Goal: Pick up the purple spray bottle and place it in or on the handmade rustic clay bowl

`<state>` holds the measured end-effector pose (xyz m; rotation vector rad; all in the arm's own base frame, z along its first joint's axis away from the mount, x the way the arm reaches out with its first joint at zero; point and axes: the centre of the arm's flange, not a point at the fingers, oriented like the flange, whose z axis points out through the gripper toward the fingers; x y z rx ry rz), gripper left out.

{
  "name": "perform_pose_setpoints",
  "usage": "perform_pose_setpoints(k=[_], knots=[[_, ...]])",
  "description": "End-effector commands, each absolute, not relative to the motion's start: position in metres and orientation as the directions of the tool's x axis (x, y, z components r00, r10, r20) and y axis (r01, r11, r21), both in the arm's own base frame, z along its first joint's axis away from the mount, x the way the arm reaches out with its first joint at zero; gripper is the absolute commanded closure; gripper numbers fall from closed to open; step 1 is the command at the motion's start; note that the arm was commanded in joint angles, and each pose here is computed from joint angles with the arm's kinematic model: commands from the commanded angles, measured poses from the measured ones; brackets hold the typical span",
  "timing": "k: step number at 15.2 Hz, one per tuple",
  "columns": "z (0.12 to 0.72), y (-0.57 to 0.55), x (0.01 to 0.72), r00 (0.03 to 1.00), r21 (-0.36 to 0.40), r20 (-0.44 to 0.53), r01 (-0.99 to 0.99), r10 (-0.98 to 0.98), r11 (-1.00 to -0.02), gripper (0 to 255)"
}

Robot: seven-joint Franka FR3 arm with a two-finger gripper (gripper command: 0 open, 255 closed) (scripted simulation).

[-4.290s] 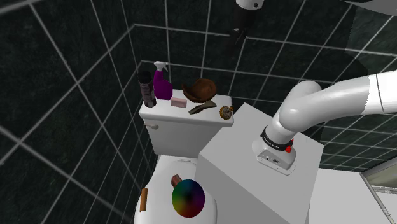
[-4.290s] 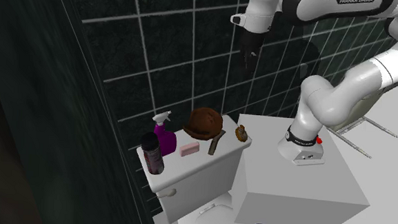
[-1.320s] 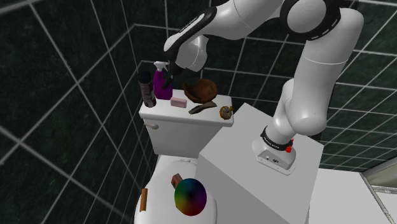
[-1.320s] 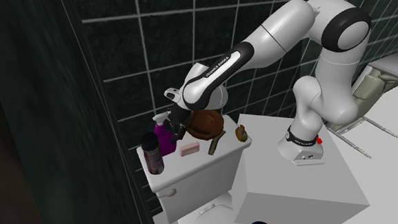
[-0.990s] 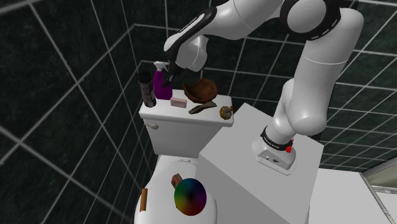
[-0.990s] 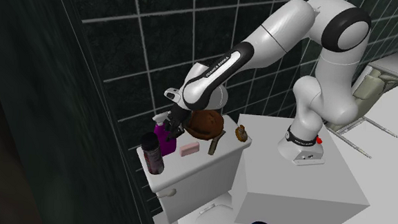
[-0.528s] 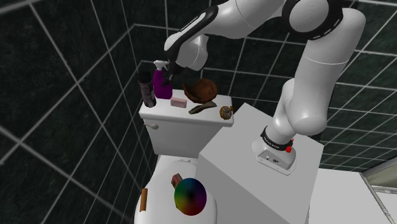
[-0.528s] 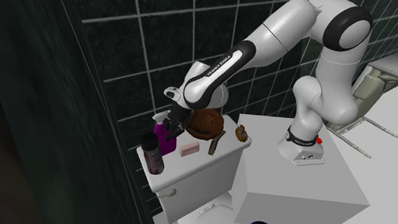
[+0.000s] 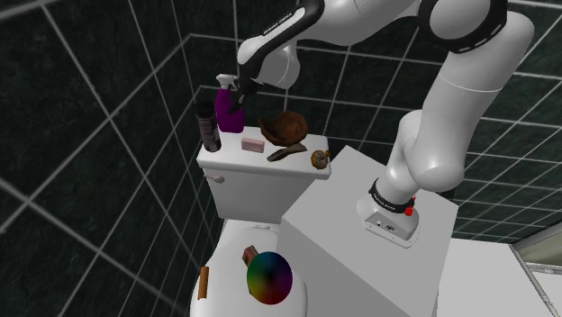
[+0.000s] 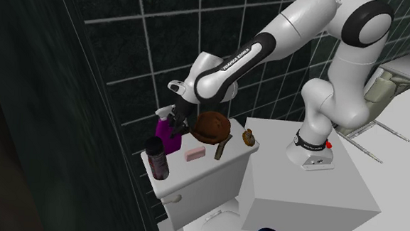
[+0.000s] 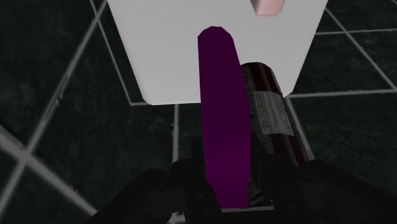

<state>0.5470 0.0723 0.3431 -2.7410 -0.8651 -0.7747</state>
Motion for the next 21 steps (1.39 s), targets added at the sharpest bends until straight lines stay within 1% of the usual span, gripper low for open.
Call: perform_pose_setpoints(k=[1,21], knots=[[0.354,0.073,0.546,0.698,0.0,0.523,0.574,0.489,-0.819,255],[0.46,0.073,0.546,0.698,0.0,0.523,0.574,0.489,-0.819,255]])
